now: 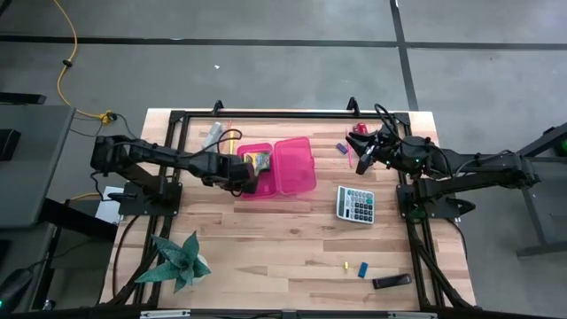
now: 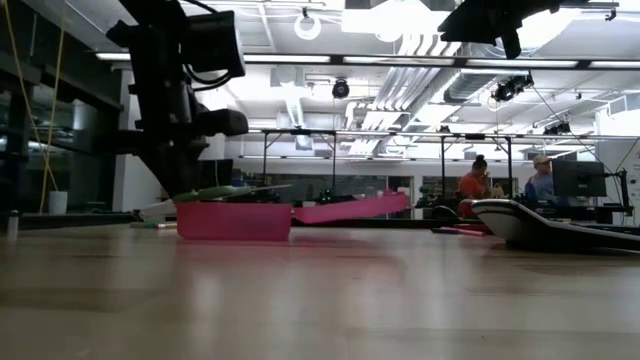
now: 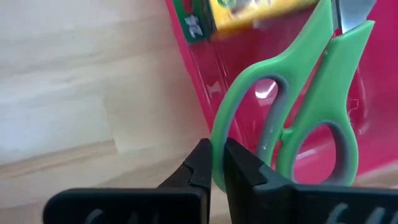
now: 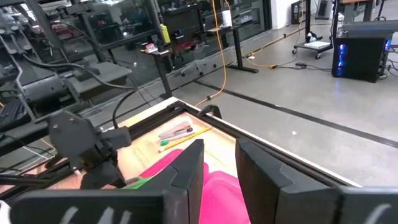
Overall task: Pack school essentials
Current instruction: Put the green scissors into the pink pencil box
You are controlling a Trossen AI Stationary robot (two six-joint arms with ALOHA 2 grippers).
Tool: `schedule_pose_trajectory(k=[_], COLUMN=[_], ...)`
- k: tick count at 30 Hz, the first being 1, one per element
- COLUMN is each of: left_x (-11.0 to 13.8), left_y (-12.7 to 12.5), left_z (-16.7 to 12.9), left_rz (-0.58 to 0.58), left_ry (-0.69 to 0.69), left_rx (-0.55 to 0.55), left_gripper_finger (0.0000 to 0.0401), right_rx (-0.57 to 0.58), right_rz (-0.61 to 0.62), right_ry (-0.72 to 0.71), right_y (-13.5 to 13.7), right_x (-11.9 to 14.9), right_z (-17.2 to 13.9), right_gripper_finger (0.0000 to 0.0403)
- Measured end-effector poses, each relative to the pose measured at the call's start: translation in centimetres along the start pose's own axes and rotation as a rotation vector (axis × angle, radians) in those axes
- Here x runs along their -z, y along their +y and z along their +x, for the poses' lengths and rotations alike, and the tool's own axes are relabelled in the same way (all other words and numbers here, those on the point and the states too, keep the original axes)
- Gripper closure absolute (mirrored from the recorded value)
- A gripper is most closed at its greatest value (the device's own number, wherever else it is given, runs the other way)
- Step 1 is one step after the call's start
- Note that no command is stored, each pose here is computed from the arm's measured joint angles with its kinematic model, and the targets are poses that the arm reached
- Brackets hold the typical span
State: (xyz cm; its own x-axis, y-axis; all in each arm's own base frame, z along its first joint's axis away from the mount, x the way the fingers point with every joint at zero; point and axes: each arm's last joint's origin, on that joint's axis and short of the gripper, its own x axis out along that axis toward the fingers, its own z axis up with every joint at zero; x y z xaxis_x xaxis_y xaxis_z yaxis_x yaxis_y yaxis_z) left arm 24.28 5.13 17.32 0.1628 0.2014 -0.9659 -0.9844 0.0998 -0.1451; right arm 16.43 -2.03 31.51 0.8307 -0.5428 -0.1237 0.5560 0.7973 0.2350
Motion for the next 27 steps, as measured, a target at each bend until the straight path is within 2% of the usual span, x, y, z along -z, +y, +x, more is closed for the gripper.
schedule_pose_trajectory(k=[17, 21, 27], left_x=[-0.5, -1.4, -3.9], left_y=[-0.5, -0.7, -1.1], left_z=[-0.5, -2.1, -6.1], left_rz=[0.032, 0.065, 0.171], left_ry=[-0.061, -0.183, -0.457], left_rx=[0.070, 0.168, 0.397], left_gripper_finger=[0.0281, 0.0265, 0.0263], right_rx=[0.000, -0.002, -0.013], right_rz=[0.000, 0.009, 0.065], right_ry=[0.000, 0.001, 0.004], right_y=[0.0, 0.0, 0.0], right_x=[0.0, 0.0, 0.0], right_z=[0.0, 0.0, 0.0], right_gripper_finger=[0.0316, 0.0316, 0.0316])
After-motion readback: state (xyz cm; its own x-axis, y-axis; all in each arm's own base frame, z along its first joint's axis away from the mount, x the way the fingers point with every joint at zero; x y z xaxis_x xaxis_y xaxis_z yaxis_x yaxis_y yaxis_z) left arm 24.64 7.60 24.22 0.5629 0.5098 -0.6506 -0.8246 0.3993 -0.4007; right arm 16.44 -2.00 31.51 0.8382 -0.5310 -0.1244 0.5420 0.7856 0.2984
